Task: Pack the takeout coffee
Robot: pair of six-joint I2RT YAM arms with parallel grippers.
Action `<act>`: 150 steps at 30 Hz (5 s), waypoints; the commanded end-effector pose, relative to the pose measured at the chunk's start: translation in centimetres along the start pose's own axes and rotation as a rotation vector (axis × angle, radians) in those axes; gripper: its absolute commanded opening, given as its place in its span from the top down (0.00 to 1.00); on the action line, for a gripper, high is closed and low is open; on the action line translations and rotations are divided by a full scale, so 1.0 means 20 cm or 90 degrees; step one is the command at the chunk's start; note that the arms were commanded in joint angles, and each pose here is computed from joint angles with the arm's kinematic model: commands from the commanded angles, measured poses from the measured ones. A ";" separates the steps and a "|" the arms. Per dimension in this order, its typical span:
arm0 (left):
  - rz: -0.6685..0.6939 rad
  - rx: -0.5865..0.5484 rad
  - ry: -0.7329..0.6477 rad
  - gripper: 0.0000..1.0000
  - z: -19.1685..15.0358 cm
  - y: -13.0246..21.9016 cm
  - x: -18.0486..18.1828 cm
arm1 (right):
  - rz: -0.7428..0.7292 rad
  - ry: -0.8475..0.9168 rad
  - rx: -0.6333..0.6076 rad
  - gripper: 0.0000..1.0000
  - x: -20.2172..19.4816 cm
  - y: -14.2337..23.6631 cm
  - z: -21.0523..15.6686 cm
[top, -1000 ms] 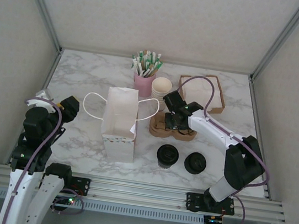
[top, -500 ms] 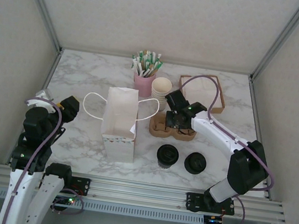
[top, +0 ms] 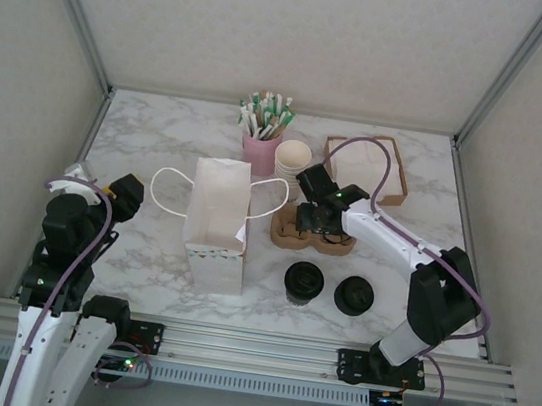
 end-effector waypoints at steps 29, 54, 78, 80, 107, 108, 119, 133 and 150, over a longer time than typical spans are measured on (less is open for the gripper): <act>0.002 0.007 0.004 0.35 -0.01 0.00 0.00 | 0.020 -0.018 -0.075 0.56 -0.02 0.20 0.06; -0.069 0.269 -0.012 0.21 0.13 0.36 -0.28 | 0.006 0.011 -0.309 0.57 -0.29 0.89 0.00; 0.009 0.446 -0.122 0.31 -0.18 -0.01 -0.36 | 0.066 0.079 -0.398 0.56 -0.33 1.15 -0.02; 0.005 0.450 -0.139 0.37 -0.19 -0.04 -0.41 | 0.067 0.088 -0.403 0.57 -0.33 1.16 -0.02; -0.103 0.446 -0.479 1.00 -0.04 -0.07 -0.64 | 0.240 0.157 -0.418 0.58 -0.27 1.32 -0.11; -0.116 0.443 -0.483 1.00 -0.04 -0.06 -0.64 | 0.250 0.160 -0.419 0.58 -0.26 1.33 -0.12; -0.199 0.471 -0.430 1.00 -0.15 -0.05 -0.58 | 0.406 0.247 -0.444 0.58 -0.04 1.37 -0.14; -0.199 0.471 -0.372 1.00 -0.14 -0.02 -0.59 | 0.602 0.345 -0.427 0.58 0.25 1.34 -0.18; -0.199 0.485 -0.352 1.00 -0.14 -0.01 -0.60 | 0.721 0.407 -0.391 0.59 0.45 1.17 -0.20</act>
Point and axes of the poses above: each hand's point on the last joint's axis, 136 mm out from that joint toward the fingers, its own y axis back along the fingers, its own x axis along the line the jaws close on, z = x × y, the point moved 10 cm from there along y, back along the fingers, and after that the axes turned 3 degrees about y, right-handed, at the moved point
